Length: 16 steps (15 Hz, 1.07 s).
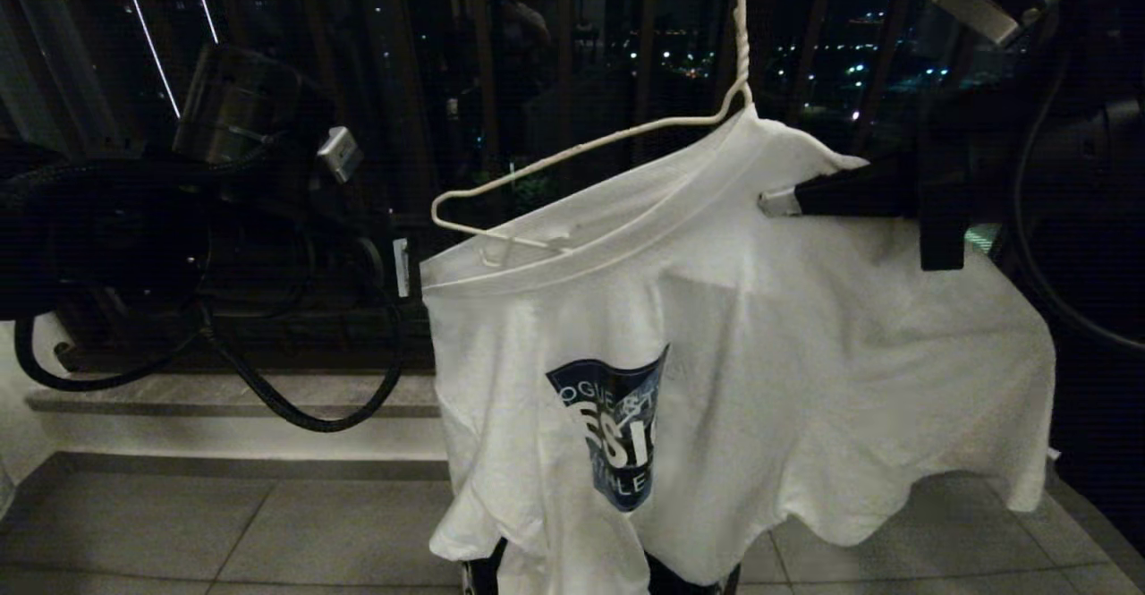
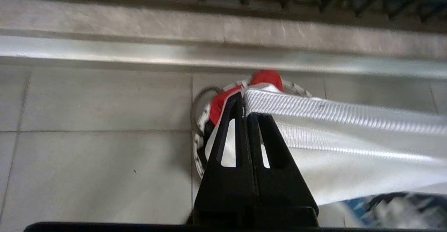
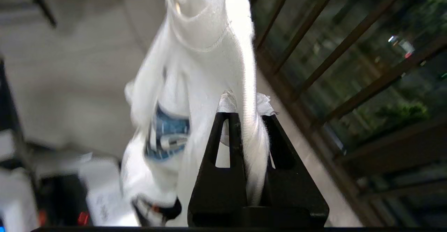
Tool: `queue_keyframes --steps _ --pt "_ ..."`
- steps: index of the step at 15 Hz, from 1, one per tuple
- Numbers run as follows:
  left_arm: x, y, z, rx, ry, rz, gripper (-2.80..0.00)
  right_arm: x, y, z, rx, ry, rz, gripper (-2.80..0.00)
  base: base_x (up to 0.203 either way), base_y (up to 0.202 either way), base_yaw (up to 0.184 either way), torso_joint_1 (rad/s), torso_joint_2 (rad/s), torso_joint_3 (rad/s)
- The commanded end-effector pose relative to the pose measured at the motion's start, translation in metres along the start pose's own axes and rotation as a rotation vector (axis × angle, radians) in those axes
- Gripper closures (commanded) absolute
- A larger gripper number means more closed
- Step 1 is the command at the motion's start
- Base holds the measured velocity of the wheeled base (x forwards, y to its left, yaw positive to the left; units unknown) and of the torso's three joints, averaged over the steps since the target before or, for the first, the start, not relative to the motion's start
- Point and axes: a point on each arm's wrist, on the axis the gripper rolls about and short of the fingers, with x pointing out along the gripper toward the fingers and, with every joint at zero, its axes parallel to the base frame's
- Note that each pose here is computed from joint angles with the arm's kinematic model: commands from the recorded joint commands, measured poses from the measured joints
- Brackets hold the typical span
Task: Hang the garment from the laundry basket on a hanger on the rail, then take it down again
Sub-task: Hang the clothes on the clothes rack
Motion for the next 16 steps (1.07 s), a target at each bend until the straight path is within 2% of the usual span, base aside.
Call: queue_keyframes --steps 1,9,12,16 --pt "0.010 0.000 -0.003 0.001 0.028 0.003 0.00 0.001 -0.001 0.001 0.006 -0.013 -0.005 0.00 0.000 0.000 0.000 0.000 0.00 0.000" --pt "-0.011 0.008 0.006 -0.012 -0.028 -0.002 0.00 0.010 -0.012 -0.016 0.021 0.040 -0.027 0.00 0.000 0.000 0.000 0.000 0.00 0.000" --pt "-0.026 0.010 0.010 -0.009 -0.039 -0.074 0.00 0.016 -0.018 -0.027 0.017 0.076 -0.029 0.00 0.000 0.000 0.000 0.000 0.00 0.000" --pt "-0.027 0.011 0.012 -0.013 -0.045 -0.078 0.00 0.021 -0.015 -0.041 0.001 0.121 -0.004 0.00 0.000 0.000 0.000 0.000 0.00 0.000"
